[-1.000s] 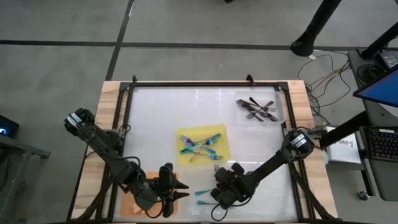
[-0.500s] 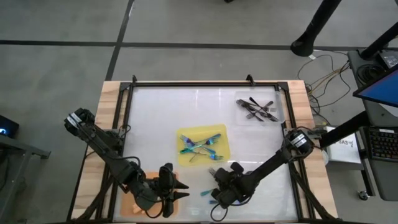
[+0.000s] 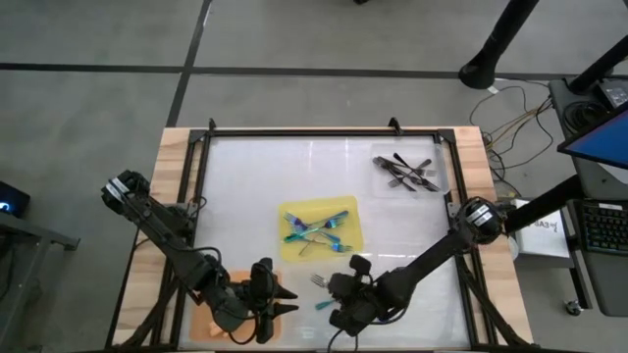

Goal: Sort silverware by color (type)
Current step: Put the orange fork into the orange bin

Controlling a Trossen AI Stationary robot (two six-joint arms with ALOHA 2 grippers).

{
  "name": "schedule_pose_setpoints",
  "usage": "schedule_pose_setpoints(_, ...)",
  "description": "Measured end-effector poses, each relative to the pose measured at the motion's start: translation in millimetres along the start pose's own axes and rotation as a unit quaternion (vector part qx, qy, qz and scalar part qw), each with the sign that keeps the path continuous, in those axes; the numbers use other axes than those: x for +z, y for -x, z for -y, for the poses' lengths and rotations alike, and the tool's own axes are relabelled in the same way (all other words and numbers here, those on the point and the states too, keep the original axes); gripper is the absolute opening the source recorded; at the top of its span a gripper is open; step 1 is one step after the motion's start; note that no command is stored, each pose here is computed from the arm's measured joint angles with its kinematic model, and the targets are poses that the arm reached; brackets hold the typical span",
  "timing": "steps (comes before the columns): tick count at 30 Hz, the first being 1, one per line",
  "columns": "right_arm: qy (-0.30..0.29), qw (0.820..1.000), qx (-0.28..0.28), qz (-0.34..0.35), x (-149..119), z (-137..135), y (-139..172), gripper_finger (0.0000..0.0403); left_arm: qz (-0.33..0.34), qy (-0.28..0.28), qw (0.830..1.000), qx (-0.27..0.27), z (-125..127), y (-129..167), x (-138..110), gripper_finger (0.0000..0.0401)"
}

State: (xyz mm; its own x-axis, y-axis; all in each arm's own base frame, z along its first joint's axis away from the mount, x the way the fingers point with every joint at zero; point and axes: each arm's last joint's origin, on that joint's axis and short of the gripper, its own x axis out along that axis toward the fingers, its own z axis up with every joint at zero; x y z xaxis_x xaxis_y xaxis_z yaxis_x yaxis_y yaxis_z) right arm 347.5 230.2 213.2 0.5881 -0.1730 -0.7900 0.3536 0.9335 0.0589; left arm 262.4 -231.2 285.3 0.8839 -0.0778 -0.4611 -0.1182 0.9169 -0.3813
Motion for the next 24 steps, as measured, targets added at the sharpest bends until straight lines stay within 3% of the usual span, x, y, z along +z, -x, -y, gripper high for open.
schedule_pose_setpoints(7, 0.047, 0.993, -0.032, 0.102, 19.2, 3.8, 37.4, 0.0014, 0.016, -0.013, 0.999, 0.036, 4.5, 4.3, -13.7, 0.0096)
schedule_pose_setpoints(13, 0.123, 0.971, -0.109, 0.174, 20.2, 3.8, 47.6, 0.0013, 0.086, -0.058, 0.985, 0.136, 1.1, -1.7, -27.1, 0.0096)
schedule_pose_setpoints(17, 0.144, 0.952, -0.165, 0.213, 22.1, 5.5, 48.7, 0.0013, 0.158, -0.077, 0.962, 0.211, -2.9, -7.8, -31.0, 0.0096)
schedule_pose_setpoints(24, 0.152, 0.928, -0.216, 0.263, 28.8, 3.9, 51.5, 0.0013, 0.288, -0.097, 0.897, 0.321, -7.4, -11.3, -34.0, 0.0096)
